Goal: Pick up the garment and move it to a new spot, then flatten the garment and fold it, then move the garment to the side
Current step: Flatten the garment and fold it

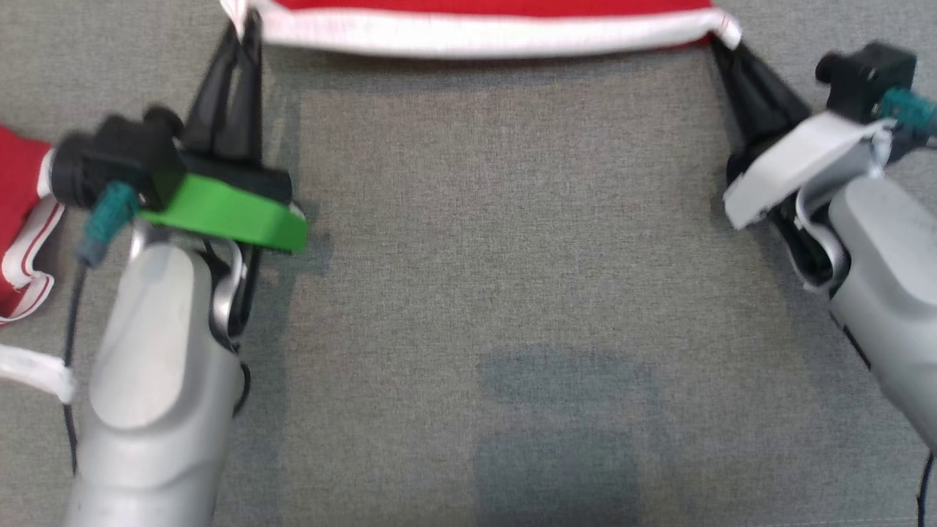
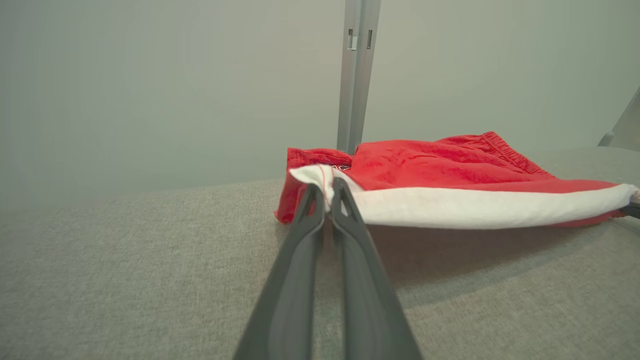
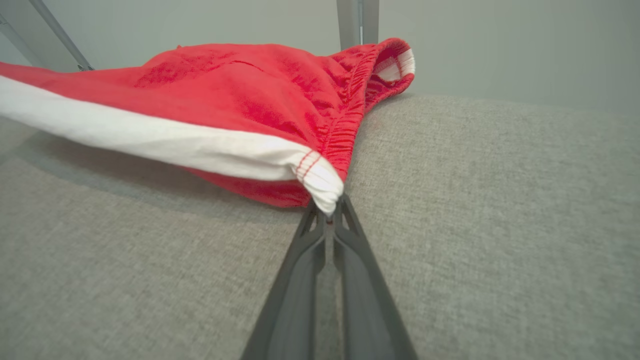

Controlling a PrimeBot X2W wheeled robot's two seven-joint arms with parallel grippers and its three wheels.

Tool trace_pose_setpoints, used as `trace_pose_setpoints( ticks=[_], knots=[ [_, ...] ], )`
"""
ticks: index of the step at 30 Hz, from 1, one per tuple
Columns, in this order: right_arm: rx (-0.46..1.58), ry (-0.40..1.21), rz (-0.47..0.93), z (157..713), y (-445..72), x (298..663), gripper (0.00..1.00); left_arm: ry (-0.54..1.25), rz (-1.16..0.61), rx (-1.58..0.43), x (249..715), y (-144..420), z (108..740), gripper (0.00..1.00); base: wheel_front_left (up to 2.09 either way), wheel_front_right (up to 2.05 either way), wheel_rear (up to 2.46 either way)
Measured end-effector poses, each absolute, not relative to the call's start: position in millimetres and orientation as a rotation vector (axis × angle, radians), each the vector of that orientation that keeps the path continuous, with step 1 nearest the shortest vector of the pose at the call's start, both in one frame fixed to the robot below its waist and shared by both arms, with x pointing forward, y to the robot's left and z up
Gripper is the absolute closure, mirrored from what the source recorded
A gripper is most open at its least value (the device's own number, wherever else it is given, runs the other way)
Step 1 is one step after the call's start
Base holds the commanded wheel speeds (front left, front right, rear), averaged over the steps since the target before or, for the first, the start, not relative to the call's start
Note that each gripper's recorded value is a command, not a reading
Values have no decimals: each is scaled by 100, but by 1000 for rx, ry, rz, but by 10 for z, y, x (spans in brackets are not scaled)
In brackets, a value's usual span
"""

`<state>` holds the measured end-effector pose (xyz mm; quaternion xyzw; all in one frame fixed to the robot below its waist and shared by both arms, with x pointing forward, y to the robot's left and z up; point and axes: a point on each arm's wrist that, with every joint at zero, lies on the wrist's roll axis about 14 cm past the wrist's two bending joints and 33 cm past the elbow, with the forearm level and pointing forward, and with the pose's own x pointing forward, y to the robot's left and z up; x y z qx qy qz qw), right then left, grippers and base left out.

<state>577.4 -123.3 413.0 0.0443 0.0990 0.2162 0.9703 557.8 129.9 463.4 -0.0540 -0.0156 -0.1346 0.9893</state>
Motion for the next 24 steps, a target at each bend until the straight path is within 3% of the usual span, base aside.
trace_pose_setpoints(
  ticks=[13, 24],
  knots=[
    [158, 338, 512, 4089, -1157, 4216, 100, 141, -161, -218, 4171, 1403, 4365, 100, 0, 0, 0],
    [182, 376, 573, 4133, -1017, 3155, 100, 194, -89, -240, 3123, 1527, 4253, 100, 0, 0, 0]
  ],
)
